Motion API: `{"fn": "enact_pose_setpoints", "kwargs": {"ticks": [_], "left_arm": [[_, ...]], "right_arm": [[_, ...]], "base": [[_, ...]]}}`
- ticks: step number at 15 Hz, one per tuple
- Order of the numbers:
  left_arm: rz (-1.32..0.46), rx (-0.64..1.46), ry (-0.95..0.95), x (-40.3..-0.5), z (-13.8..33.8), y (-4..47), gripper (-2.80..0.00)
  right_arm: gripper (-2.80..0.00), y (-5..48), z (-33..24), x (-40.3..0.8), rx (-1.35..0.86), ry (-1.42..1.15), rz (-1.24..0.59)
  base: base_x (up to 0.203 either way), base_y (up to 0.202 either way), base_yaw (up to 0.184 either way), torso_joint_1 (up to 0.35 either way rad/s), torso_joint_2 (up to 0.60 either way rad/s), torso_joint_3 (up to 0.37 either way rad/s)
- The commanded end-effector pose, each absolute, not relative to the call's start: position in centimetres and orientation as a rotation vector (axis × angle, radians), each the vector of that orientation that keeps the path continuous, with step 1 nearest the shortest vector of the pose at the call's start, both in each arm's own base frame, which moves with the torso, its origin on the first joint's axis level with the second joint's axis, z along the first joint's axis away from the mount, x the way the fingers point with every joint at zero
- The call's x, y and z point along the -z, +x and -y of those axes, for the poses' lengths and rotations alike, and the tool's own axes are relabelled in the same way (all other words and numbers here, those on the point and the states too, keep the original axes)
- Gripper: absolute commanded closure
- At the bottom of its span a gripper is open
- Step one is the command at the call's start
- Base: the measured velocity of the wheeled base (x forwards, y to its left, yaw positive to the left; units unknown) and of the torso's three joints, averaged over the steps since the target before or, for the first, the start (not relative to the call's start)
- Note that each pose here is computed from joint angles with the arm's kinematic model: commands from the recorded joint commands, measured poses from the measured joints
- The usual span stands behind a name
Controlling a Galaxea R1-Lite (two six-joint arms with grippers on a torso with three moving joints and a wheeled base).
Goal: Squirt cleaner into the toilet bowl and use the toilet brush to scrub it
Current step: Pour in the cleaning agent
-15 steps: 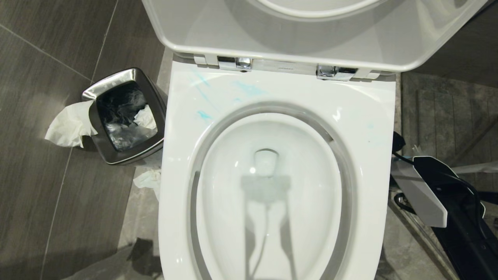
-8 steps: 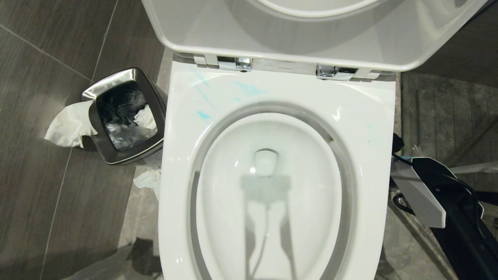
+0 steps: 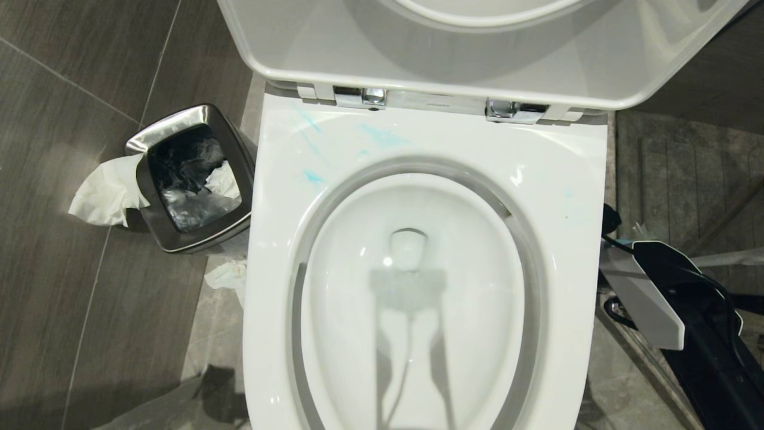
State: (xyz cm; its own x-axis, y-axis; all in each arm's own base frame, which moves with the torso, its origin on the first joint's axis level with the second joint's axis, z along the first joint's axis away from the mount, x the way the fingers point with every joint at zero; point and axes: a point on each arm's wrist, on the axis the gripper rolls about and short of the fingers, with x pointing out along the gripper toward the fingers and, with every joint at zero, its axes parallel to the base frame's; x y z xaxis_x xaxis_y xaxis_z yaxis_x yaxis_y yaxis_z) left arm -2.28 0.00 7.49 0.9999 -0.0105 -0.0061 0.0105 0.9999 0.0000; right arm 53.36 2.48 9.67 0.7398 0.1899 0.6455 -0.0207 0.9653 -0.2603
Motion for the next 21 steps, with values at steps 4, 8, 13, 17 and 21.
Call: {"fn": "enact_pose_setpoints", "kwargs": {"ticks": [4, 8, 13, 17, 21], "left_arm": [[-0.009, 0.011, 0.000, -7.4, 0.0, -2.3, 0.00], [-0.009, 0.011, 0.000, -7.4, 0.0, -2.3, 0.00], [-0.009, 0.011, 0.000, -7.4, 0.0, -2.3, 0.00], [-0.009, 0.012, 0.000, -7.4, 0.0, -2.3, 0.00], [-0.009, 0.011, 0.000, -7.4, 0.0, -2.3, 0.00]], "right_arm": [[0.00, 52.9, -1.4, -11.5, -0.094, -0.250, 0.770], [0.00, 52.4, -0.6, -14.0, -0.075, -0.251, 0.811], [0.00, 51.2, 1.0, -17.6, -0.041, -0.249, 0.865], [0.00, 49.4, 1.9, -19.9, -0.037, -0.236, 0.846], [0.00, 47.1, 2.5, -22.7, -0.027, -0.235, 0.846]], "base": [[0.000, 0.000, 0.000, 0.000, 0.00, 0.000], [0.000, 0.000, 0.000, 0.000, 0.00, 0.000], [0.000, 0.000, 0.000, 0.000, 0.00, 0.000], [0.000, 0.000, 0.000, 0.000, 0.00, 0.000], [0.000, 0.000, 0.000, 0.000, 0.00, 0.000]]}}
